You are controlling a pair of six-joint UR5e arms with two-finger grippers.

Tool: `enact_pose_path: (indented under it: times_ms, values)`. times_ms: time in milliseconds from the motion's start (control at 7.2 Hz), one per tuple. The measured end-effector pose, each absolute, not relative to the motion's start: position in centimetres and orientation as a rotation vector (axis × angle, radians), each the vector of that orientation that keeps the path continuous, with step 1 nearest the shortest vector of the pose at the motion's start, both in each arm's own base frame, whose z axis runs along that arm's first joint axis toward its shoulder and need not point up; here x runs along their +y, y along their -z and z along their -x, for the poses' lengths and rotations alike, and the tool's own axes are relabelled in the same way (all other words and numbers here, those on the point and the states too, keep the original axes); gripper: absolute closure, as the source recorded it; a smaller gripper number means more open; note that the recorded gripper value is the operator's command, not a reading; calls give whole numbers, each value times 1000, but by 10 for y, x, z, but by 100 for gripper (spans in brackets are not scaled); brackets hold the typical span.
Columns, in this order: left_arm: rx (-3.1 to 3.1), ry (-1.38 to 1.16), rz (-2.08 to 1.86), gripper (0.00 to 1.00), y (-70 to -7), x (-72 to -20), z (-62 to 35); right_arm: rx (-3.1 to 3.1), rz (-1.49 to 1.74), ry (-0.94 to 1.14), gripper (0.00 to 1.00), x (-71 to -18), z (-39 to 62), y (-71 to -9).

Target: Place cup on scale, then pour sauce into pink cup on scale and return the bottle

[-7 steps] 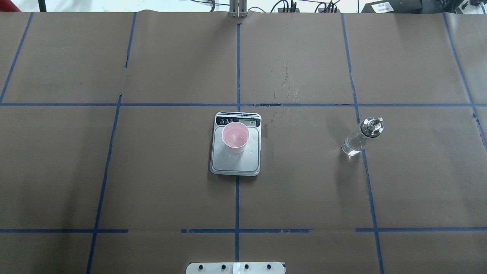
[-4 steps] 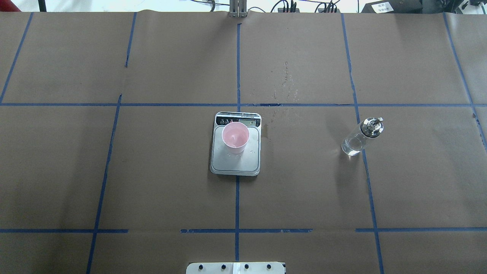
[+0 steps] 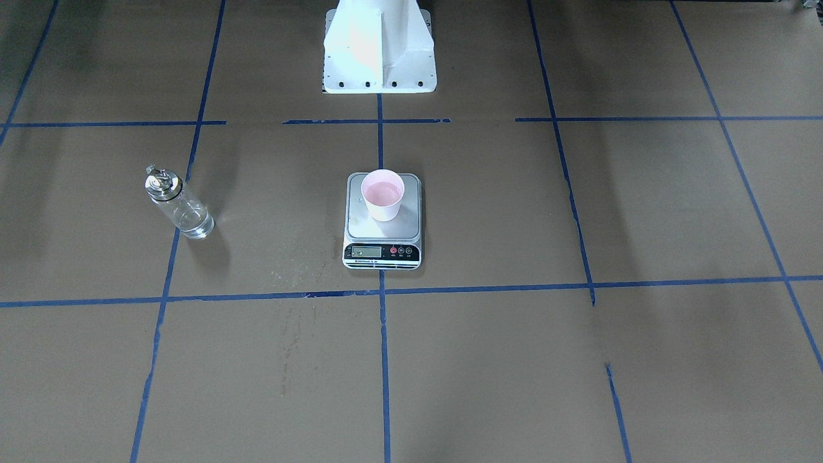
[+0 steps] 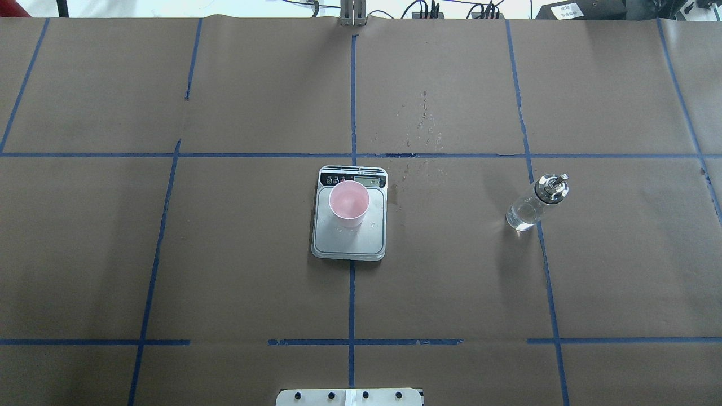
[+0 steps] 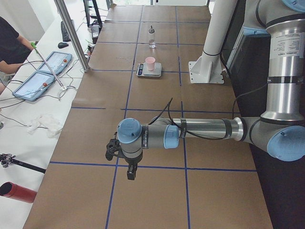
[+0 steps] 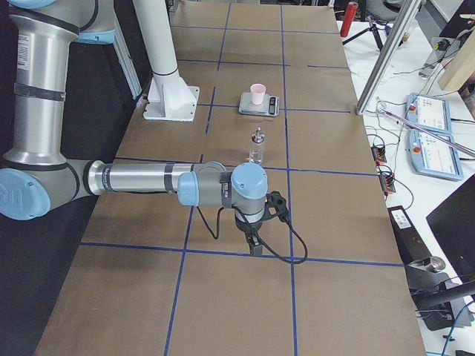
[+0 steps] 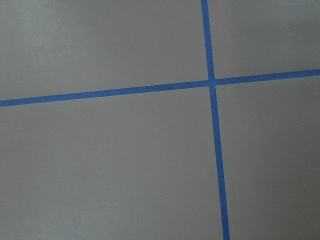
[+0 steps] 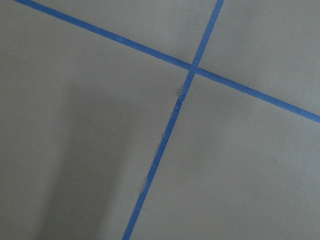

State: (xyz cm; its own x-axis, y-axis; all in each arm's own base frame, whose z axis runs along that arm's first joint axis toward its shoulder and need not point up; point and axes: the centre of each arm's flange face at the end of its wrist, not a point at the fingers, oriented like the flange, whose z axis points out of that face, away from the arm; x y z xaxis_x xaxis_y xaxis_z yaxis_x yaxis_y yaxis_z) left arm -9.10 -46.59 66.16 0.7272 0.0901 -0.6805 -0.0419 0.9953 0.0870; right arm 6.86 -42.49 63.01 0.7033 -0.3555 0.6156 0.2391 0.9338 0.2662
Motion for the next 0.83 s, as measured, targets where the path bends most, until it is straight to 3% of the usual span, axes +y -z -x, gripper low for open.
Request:
enact_pose_path:
  times_ms: [834]
  values:
    - [756,-42,21,0,-662,-458,90,-710,-158,329,0,-423,-69,-635]
